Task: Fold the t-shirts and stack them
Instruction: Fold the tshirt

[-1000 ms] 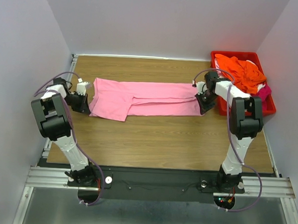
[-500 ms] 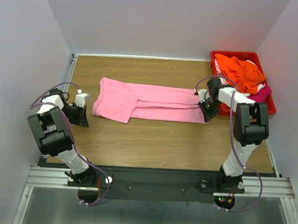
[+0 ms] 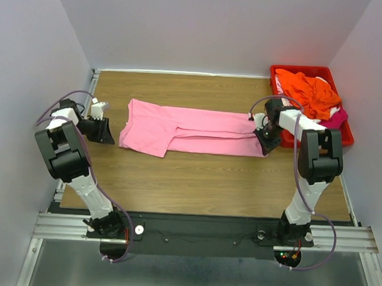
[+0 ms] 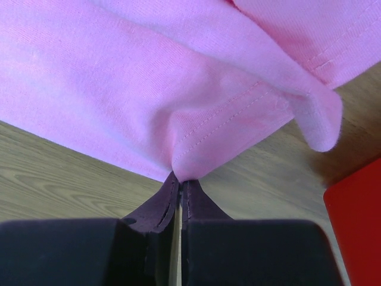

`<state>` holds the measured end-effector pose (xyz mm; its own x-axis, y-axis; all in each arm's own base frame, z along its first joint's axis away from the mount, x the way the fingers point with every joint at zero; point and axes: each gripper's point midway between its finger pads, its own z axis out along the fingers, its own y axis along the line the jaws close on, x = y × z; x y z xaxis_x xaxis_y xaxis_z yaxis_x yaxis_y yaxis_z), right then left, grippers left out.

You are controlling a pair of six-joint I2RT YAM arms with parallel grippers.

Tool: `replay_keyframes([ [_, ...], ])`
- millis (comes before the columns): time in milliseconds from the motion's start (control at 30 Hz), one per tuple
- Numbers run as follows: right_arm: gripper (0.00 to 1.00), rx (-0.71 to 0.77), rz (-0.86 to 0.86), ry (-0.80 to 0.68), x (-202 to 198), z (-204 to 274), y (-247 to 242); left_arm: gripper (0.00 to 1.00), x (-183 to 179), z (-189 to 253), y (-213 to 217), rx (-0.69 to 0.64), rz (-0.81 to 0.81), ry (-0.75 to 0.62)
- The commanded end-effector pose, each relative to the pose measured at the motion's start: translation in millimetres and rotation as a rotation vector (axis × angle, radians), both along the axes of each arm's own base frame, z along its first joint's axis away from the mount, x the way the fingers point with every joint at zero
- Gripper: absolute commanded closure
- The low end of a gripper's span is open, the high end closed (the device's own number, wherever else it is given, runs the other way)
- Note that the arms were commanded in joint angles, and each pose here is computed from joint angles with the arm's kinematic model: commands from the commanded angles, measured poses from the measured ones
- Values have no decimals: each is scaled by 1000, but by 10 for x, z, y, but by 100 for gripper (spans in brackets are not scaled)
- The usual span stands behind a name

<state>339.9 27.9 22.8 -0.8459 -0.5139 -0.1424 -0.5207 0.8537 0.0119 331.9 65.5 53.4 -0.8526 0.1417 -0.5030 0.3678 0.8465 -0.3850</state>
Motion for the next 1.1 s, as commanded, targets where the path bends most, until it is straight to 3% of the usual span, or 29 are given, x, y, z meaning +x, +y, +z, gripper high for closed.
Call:
replay_keyframes([
  [0, 99, -33, -10, -24, 127, -7, -108, 58, 280, 95, 2, -62, 58, -24],
  [233, 99, -36, -9, -15, 157, -49, -109, 58, 528, 11, -33, -72, 82, -33],
  [633, 99, -44, -4, -21, 207, -55, -115, 57, 459, -342, -77, 8, 88, 47],
  [900, 99, -57, 2, -24, 205, -45, -145, 78, 191, -392, -65, 66, 51, 88],
  [1067, 100, -49, 2, -18, 188, -57, -133, 65, 159, -322, -112, 55, 54, 69],
])
